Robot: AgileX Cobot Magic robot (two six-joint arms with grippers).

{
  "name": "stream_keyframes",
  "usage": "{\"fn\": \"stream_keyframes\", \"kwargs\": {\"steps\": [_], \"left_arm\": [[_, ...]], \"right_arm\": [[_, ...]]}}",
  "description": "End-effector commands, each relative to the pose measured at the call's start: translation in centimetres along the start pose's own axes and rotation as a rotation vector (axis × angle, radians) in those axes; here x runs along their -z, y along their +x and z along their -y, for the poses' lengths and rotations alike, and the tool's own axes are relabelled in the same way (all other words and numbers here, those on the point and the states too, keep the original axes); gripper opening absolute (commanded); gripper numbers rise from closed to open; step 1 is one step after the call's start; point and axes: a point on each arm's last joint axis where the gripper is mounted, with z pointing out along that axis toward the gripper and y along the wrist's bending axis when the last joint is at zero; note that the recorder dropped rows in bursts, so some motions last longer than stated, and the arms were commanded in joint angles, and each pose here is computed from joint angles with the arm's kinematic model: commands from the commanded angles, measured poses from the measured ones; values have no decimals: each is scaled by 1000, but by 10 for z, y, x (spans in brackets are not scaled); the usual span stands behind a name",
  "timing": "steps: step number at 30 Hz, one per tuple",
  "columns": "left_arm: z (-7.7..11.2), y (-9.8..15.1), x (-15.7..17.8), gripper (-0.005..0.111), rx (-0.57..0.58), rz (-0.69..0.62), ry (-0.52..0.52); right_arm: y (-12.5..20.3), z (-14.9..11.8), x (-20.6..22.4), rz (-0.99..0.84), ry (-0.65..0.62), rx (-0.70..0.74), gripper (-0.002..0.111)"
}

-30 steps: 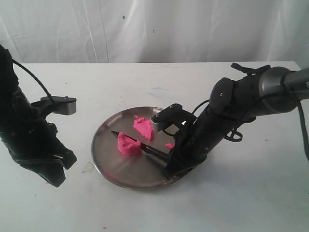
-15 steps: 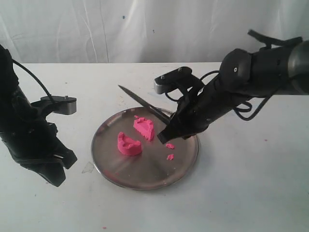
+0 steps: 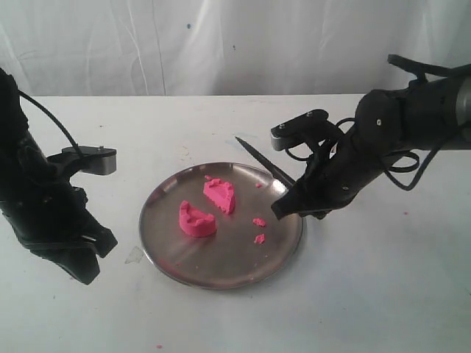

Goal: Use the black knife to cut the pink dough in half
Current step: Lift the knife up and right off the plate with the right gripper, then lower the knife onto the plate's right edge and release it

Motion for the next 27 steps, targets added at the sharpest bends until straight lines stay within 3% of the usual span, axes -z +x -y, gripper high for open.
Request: {"fn": "stream_keyframes", "kwargs": {"steps": [1,8,19,27], "left_arm": [[3,2,0,0,-1,1,12],[1,5,-5,0,7,-2,8],[2,5,-5,0,12,2,16],[2,5,-5,0,12,0,17]], "right_arm": [[2,1,-13,-12,-13,-44,0],[6,1,-32,-31,-11,-18,0],[7,-23,-46,-37,-95,118,1],[5,-23,-47,-18,-87,113,21]]}}
